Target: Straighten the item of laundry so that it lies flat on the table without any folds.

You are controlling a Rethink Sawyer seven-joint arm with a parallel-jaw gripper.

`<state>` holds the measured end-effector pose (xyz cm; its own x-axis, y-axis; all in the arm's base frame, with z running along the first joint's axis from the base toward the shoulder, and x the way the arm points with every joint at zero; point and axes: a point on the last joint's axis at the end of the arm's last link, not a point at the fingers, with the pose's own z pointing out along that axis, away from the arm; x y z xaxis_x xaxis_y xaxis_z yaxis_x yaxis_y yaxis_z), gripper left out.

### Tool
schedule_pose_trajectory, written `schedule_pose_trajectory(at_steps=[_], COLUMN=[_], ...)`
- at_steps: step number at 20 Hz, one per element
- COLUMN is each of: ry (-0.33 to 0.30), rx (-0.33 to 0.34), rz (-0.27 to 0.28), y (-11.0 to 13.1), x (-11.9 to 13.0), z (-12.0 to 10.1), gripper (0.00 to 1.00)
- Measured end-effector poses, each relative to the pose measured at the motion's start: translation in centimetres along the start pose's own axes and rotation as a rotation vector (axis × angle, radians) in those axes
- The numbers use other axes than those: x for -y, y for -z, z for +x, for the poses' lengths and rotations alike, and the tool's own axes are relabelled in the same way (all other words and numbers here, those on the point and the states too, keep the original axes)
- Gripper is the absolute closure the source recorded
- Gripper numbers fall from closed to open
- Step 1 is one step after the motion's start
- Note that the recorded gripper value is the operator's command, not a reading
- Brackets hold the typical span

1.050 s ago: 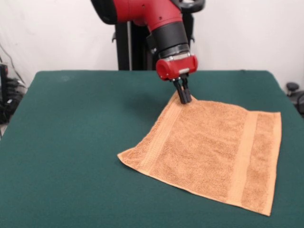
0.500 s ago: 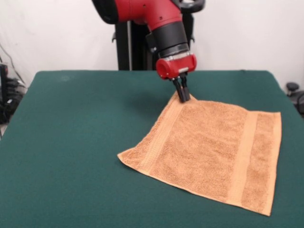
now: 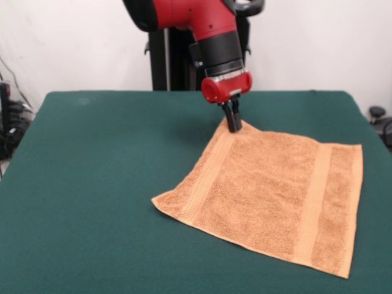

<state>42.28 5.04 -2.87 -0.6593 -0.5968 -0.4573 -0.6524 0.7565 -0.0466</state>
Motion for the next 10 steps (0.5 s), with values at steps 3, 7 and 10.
schedule_pose_trajectory(at_steps=[3, 7, 10], ry=[0.006, 0.001, -0.006], rx=[-0.019, -0.041, -0.055], rz=[-0.014, -0.038, -0.053], y=[-0.2, -0.7, -1.3], x=[-0.7, -1.8, -2.2], z=[0.3, 1.1, 1.7], gripper=[1.0, 1.0, 1.0])
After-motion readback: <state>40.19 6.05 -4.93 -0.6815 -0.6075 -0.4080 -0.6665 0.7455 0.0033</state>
